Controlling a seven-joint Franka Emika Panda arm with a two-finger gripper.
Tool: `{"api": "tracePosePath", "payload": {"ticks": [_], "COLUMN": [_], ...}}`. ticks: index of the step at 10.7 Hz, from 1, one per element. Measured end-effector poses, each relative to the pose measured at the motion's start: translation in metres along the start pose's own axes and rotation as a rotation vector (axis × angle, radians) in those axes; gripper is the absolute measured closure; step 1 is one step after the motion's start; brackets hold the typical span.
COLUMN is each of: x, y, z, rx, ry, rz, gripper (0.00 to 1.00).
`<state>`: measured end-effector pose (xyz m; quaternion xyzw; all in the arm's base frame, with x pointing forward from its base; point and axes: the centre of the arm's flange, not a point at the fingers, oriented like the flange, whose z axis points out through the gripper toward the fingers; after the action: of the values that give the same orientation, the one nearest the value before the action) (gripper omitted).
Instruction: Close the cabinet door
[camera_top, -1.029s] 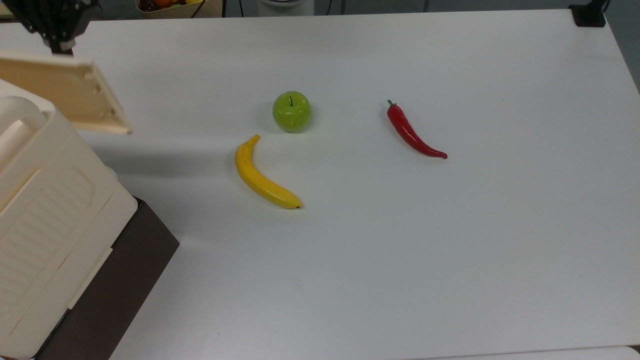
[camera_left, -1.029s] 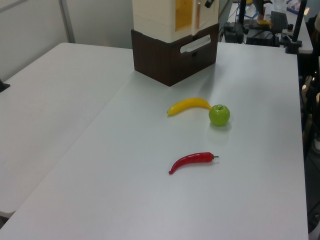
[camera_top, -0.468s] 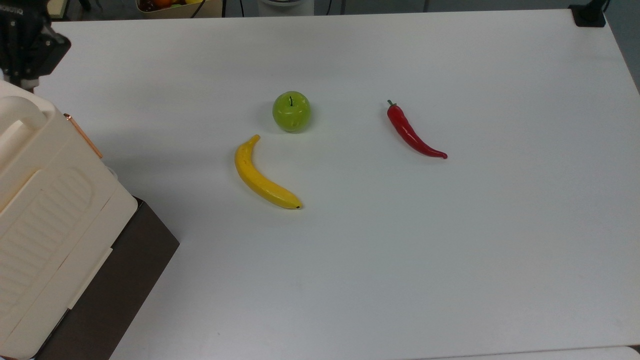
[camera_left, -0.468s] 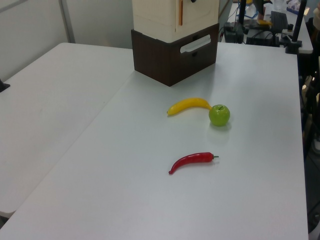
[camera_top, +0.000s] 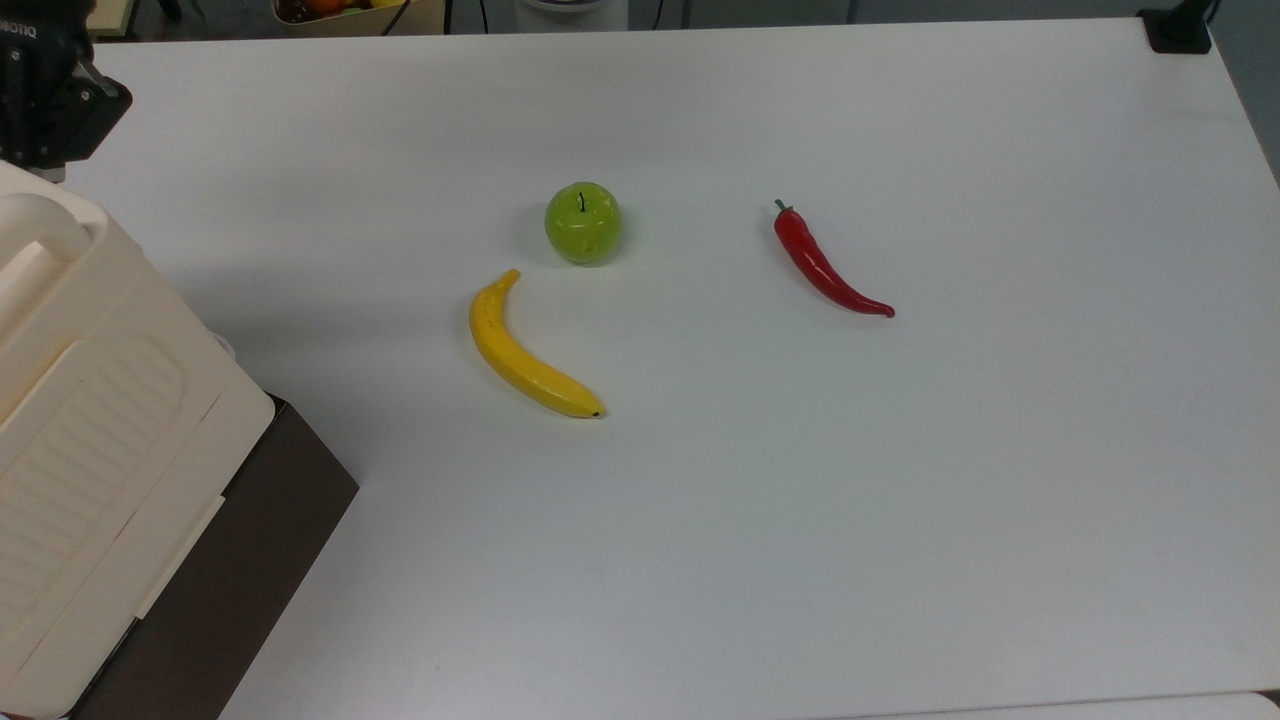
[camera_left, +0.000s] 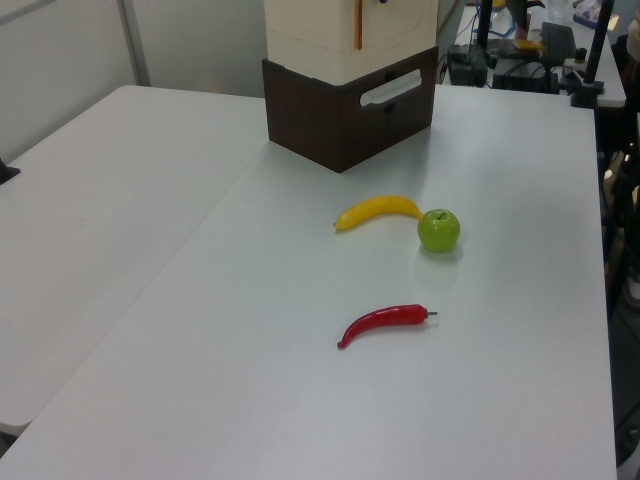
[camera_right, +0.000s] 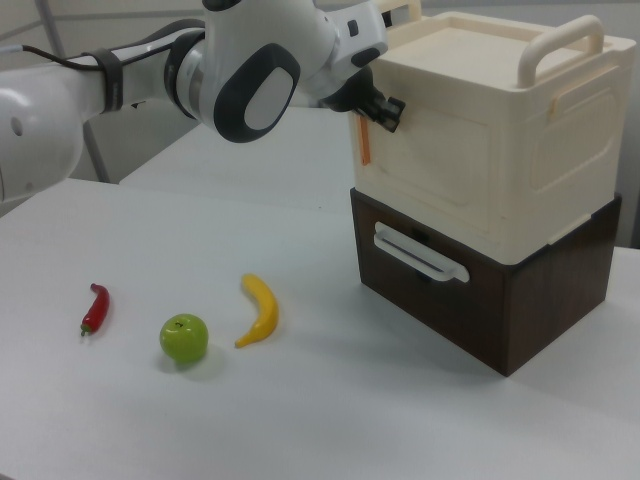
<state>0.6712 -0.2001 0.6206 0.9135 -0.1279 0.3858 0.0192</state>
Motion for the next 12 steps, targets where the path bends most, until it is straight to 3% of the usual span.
{"api": "tracePosePath", "payload": {"ticks": [3, 5, 9, 12], "x": [-0.007, -0.026, -0.065, -0.097], "y": [-0.008, -0.042, -0.129, -0.179], "z": [0.006, 0.014, -0.013, -0.047], "rx": [0.011, 0.044, 0.074, 0.066], "ry": [-0.032, -0.173, -0.471, -0.674], "rz": [-0.009, -0.063, -0.249, -0.369], "gripper": [0.99, 0.99, 0.99, 0.99]}}
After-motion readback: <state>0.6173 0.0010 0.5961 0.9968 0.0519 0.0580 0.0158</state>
